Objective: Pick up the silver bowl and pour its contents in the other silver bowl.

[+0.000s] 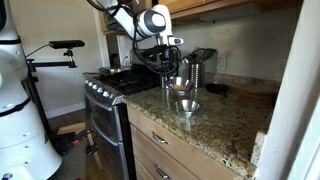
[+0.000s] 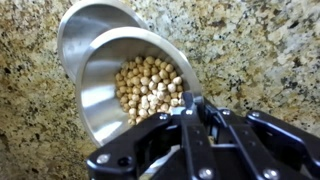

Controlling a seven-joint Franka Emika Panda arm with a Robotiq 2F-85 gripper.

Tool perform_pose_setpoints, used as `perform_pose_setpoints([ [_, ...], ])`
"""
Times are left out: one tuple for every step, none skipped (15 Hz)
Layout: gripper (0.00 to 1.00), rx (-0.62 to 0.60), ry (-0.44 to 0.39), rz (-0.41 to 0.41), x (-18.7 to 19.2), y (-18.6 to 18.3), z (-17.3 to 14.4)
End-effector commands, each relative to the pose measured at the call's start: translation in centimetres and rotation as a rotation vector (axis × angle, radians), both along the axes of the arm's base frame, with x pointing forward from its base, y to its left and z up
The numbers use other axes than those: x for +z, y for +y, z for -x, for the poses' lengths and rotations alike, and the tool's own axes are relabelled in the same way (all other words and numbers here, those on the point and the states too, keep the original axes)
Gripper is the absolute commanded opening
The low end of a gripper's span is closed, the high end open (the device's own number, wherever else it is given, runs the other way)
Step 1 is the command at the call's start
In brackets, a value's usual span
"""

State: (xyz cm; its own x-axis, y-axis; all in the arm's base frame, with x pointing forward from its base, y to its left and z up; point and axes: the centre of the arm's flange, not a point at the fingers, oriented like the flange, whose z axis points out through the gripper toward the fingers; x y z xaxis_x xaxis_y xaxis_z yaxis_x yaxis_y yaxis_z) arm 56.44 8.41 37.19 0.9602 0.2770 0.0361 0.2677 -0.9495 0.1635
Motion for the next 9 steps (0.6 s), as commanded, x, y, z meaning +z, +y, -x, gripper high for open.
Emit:
perform_pose_setpoints([
  [0.07,0.005,-0.038,-0.060,1.31,-2.68,2.07],
  [0.07,0.006,-0.040,-0.072,1.35,-3.07,2.05],
  [0.07,0.007,-0.041,-0.086,1.43,-3.37,2.06],
  [0.07,0.010,-0.042,-0.098,1.46,-3.43,2.05],
  [0.07,0.013,-0.041,-0.109,1.52,-3.44,1.98],
  [0.07,0.020,-0.040,-0.116,1.54,-3.19,1.78],
  [0.07,0.028,-0.040,-0.125,1.54,-3.00,1.67],
  [0.07,0.036,-0.039,-0.130,1.51,-2.73,1.44],
  [0.07,0.041,-0.039,-0.133,1.51,-2.64,1.41],
])
